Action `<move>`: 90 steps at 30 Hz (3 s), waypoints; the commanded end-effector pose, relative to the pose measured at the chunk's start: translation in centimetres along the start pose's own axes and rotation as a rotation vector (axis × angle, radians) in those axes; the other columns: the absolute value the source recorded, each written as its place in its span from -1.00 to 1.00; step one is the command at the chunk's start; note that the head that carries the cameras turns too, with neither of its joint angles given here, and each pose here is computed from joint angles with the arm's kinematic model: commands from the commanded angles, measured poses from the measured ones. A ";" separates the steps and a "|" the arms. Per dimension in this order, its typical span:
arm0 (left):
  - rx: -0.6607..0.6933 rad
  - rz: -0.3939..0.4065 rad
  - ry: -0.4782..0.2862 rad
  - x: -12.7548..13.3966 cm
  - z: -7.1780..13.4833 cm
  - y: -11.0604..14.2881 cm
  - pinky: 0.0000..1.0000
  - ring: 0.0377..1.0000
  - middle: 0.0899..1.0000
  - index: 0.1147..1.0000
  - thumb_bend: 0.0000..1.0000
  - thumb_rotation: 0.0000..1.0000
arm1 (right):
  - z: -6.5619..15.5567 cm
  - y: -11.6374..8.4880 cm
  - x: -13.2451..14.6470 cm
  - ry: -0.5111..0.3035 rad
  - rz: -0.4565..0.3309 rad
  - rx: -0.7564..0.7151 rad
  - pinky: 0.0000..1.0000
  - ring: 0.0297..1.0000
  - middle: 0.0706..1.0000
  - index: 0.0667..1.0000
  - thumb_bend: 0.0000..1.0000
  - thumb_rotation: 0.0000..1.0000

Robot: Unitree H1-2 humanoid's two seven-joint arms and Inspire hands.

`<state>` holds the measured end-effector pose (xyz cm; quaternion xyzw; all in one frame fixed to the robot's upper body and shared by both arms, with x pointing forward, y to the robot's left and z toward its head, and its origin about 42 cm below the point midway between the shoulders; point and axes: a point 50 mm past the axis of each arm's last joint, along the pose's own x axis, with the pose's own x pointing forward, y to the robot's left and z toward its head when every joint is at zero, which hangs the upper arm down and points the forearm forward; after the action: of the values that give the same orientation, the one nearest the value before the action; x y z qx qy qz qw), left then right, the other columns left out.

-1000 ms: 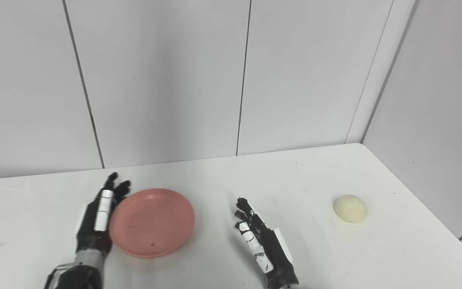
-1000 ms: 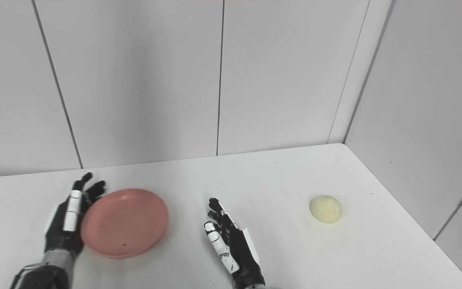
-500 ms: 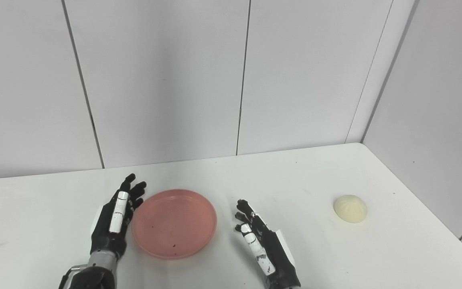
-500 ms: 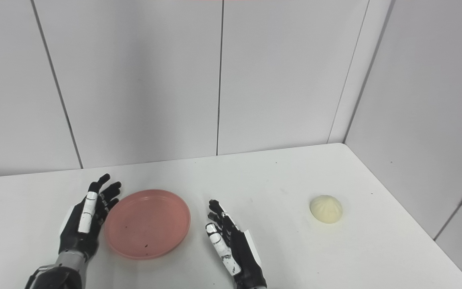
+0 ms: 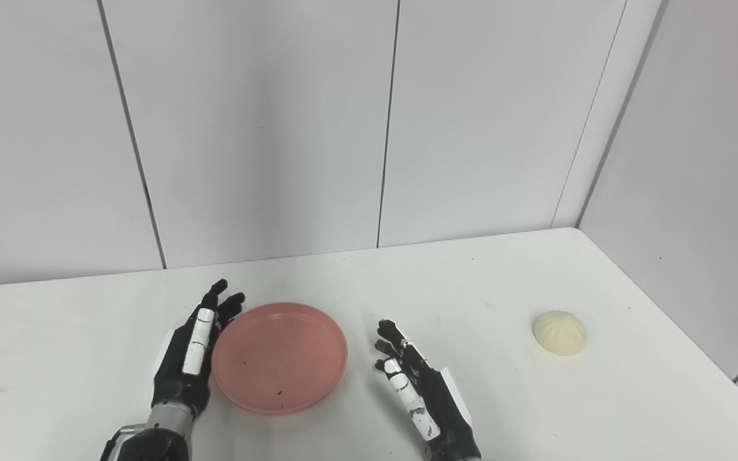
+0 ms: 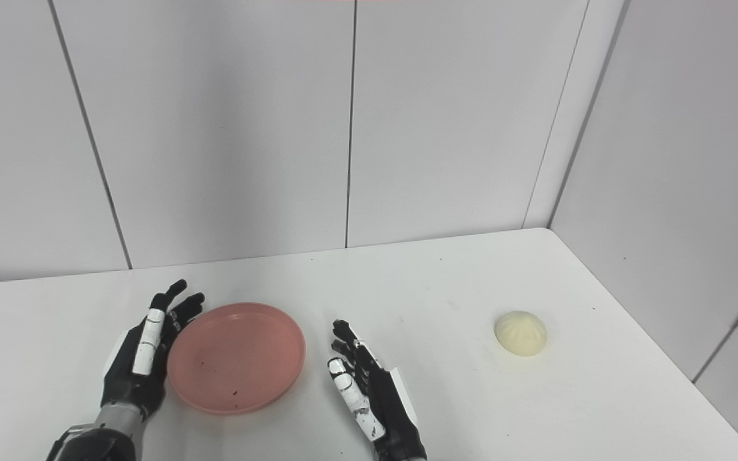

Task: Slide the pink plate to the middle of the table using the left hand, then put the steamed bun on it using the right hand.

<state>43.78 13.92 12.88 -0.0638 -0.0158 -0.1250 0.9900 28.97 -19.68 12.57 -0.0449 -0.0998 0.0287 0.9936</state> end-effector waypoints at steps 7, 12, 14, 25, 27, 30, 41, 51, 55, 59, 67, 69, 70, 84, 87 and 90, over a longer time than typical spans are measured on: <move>0.029 0.000 0.000 -0.3 -0.3 0.6 0.74 0.79 0.67 0.76 0.73 0.79 | -0.1 -1.4 -1.7 -0.115 -0.031 -0.120 0.59 0.76 0.81 0.81 0.42 0.71; 0.023 0.003 0.002 -0.1 -0.5 0.8 0.74 0.77 0.65 0.74 0.71 0.77 | 3.0 -2.1 -1.3 -0.216 -0.049 -0.253 0.66 0.80 0.82 0.77 0.66 0.65; 0.016 -0.003 -0.002 -0.1 -0.6 1.0 0.75 0.77 0.65 0.74 0.70 0.76 | 4.5 -2.7 -0.8 -0.274 -0.051 -0.335 0.71 0.83 0.82 0.77 0.66 0.61; 0.004 -0.025 0.001 -0.3 -1.1 1.4 0.71 0.76 0.67 0.78 0.73 0.71 | 8.5 -7.4 0.4 -0.276 -0.115 -0.671 0.81 0.86 0.86 0.80 0.80 0.69; 0.002 -0.026 -0.001 -0.3 -1.1 1.5 0.71 0.76 0.67 0.79 0.72 0.71 | 8.9 -8.3 0.6 -0.257 -0.099 -0.710 0.83 0.88 0.88 0.83 0.80 0.60; 0.008 -0.026 -0.001 -0.2 -1.2 1.5 0.70 0.76 0.67 0.79 0.74 0.71 | 9.8 -10.7 1.4 -0.267 -0.079 -0.798 0.65 0.81 0.84 0.78 0.90 0.39; -0.002 -0.030 0.006 0.0 -1.3 1.6 0.76 0.79 0.69 0.79 0.73 0.70 | 13.0 -15.6 5.0 -0.131 0.028 -1.004 0.58 0.80 0.84 0.78 1.00 0.16; 0.013 -0.035 0.007 0.1 -1.6 1.8 0.77 0.78 0.68 0.79 0.73 0.70 | 14.1 -18.1 7.8 0.006 0.125 -1.160 0.57 0.79 0.80 0.68 1.00 0.00; 0.003 -0.036 0.009 0.0 -1.6 1.8 0.79 0.79 0.67 0.79 0.72 0.70 | 14.2 -18.9 8.5 0.093 0.118 -1.237 0.65 0.81 0.78 0.66 1.00 0.01; 0.005 -0.037 0.009 0.0 -1.5 1.8 0.79 0.78 0.67 0.78 0.71 0.69 | 14.0 -19.5 8.8 0.155 0.096 -1.269 0.66 0.80 0.78 0.66 1.00 -0.02; 0.007 -0.038 0.009 0.1 -1.6 1.9 0.79 0.79 0.68 0.76 0.70 0.69 | 13.0 -20.9 8.3 0.241 0.053 -1.305 0.50 0.70 0.73 0.65 1.00 -0.04; 0.010 -0.036 0.012 0.1 -1.6 2.0 0.78 0.78 0.68 0.76 0.71 0.69 | 12.4 -21.2 8.1 0.237 0.028 -1.309 0.47 0.67 0.71 0.64 1.00 -0.06; 0.012 -0.036 0.013 0.0 -1.6 1.9 0.77 0.78 0.68 0.76 0.71 0.69 | 12.3 -21.3 8.0 0.235 0.016 -1.308 0.46 0.66 0.70 0.63 1.00 -0.07; 0.003 -0.043 0.020 0.1 -1.7 2.0 0.80 0.80 0.68 0.77 0.69 0.69 | 9.8 -23.9 6.2 0.314 -0.072 -1.305 0.62 0.77 0.77 0.65 1.00 -0.06; 0.004 -0.045 0.017 0.0 -1.7 1.9 0.80 0.81 0.69 0.77 0.69 0.69 | 9.2 -24.3 6.1 0.334 -0.089 -1.341 0.69 0.77 0.77 0.67 1.00 0.00; 0.007 -0.046 0.018 0.0 -1.7 1.9 0.80 0.81 0.69 0.78 0.68 0.69 | 8.7 -24.7 6.2 0.337 -0.101 -1.353 0.73 0.78 0.77 0.67 1.00 0.04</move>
<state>45.04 15.02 12.63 -0.0565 -0.0348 -0.1505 0.9864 33.98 -42.11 22.56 -0.6351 0.0848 -0.0620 0.7652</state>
